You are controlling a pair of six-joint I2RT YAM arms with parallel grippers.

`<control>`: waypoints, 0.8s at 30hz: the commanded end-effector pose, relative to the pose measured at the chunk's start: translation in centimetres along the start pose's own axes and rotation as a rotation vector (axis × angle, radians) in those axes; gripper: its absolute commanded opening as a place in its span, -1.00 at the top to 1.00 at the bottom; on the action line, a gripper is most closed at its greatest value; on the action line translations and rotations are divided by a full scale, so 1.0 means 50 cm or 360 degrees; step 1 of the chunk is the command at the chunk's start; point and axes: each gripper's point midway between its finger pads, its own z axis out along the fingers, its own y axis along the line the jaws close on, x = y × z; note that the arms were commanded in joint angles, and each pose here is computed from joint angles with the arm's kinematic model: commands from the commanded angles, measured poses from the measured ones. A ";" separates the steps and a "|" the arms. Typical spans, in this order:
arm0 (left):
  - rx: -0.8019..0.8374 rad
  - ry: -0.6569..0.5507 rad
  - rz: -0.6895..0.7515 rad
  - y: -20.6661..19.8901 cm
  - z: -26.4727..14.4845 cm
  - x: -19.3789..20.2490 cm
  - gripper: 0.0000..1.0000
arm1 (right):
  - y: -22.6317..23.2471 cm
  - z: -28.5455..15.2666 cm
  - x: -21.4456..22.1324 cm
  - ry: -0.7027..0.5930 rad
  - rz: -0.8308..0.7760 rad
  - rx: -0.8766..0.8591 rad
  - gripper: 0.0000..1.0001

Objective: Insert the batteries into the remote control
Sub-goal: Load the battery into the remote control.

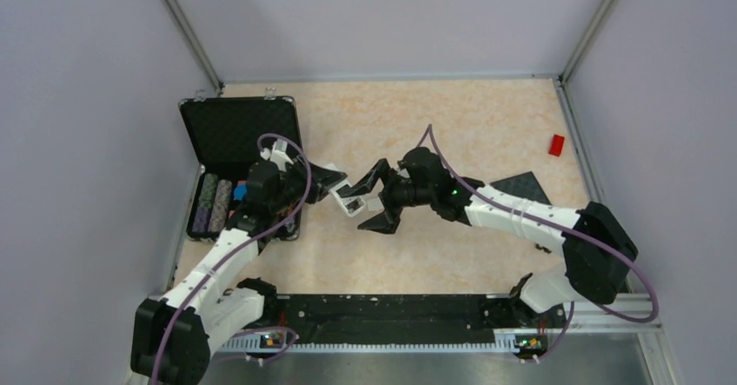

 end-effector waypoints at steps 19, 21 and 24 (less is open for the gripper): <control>0.0225 0.0521 0.0161 -0.121 -0.038 0.071 1.00 | 0.071 -0.148 -0.009 -0.0297 -0.1286 -0.0179 -0.90; 0.0207 0.0565 0.0136 -0.117 -0.040 0.078 1.00 | 0.086 -0.152 0.005 -0.0297 -0.1351 -0.0218 -0.91; 0.0167 0.0608 0.0098 -0.110 -0.040 0.085 1.00 | 0.092 -0.142 0.029 -0.0266 -0.1420 -0.0225 -0.91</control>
